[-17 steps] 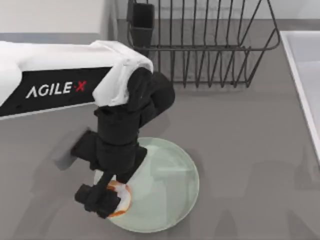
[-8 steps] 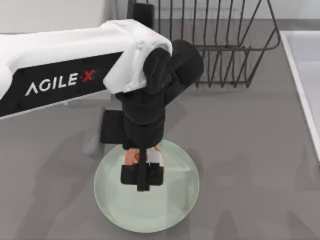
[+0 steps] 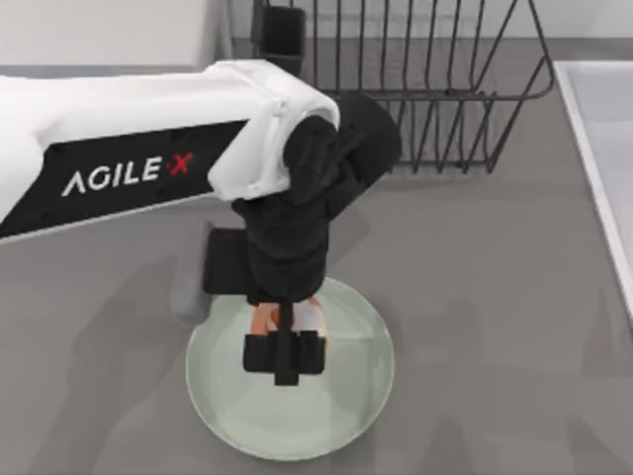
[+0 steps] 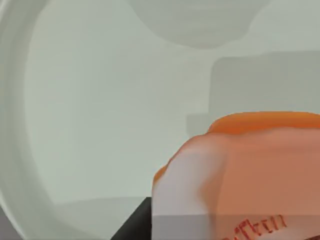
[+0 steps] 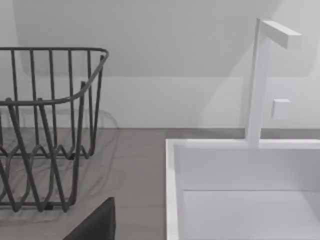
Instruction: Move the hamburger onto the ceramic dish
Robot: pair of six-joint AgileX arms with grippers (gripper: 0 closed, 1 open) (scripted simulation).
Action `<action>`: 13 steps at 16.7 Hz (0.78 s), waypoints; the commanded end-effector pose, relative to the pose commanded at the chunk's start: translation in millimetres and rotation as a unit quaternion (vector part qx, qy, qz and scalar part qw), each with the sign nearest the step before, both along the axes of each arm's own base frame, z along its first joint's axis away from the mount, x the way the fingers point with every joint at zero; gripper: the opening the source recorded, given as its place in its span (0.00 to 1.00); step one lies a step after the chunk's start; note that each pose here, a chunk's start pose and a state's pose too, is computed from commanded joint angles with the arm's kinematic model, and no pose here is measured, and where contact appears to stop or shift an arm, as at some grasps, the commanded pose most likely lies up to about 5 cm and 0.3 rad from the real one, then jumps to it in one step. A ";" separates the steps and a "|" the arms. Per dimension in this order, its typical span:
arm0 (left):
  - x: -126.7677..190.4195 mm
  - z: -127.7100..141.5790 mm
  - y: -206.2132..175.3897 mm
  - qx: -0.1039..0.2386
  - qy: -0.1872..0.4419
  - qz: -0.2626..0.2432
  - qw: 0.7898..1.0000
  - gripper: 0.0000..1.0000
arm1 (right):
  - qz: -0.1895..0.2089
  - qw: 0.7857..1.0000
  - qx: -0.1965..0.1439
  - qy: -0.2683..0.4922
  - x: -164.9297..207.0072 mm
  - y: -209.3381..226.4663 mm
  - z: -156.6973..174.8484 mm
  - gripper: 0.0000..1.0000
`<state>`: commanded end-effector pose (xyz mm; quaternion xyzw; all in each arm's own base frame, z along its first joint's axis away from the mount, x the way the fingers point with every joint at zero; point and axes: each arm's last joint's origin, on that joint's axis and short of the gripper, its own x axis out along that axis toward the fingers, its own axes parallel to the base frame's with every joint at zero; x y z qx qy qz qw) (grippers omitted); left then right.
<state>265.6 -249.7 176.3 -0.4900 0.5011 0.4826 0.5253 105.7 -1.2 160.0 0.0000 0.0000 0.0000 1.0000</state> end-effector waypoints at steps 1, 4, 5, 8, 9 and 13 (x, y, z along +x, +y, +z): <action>-0.1 -8.3 -1.0 -0.002 -0.003 -0.002 1.000 0.00 | 0.000 1.000 0.000 0.000 0.0 0.0 0.0 1.00; -1.2 -26.3 0.2 0.001 0.003 0.000 1.000 0.00 | 0.000 1.000 0.000 0.000 0.0 0.0 0.0 1.00; -1.2 -26.5 0.3 0.001 0.003 0.000 1.000 0.00 | 0.000 1.000 0.000 0.000 0.0 0.0 0.0 1.00; -1.2 -26.5 0.3 0.001 0.003 0.000 1.000 0.08 | 0.000 1.000 0.000 0.000 0.0 0.0 0.0 1.00; -1.2 -26.5 0.3 0.001 0.003 0.000 1.000 0.15 | 0.000 1.000 0.000 0.000 0.0 0.0 0.0 1.00; -1.2 -26.5 0.3 0.001 0.003 0.000 1.000 0.45 | 0.000 1.000 0.000 0.000 0.0 0.0 0.0 1.00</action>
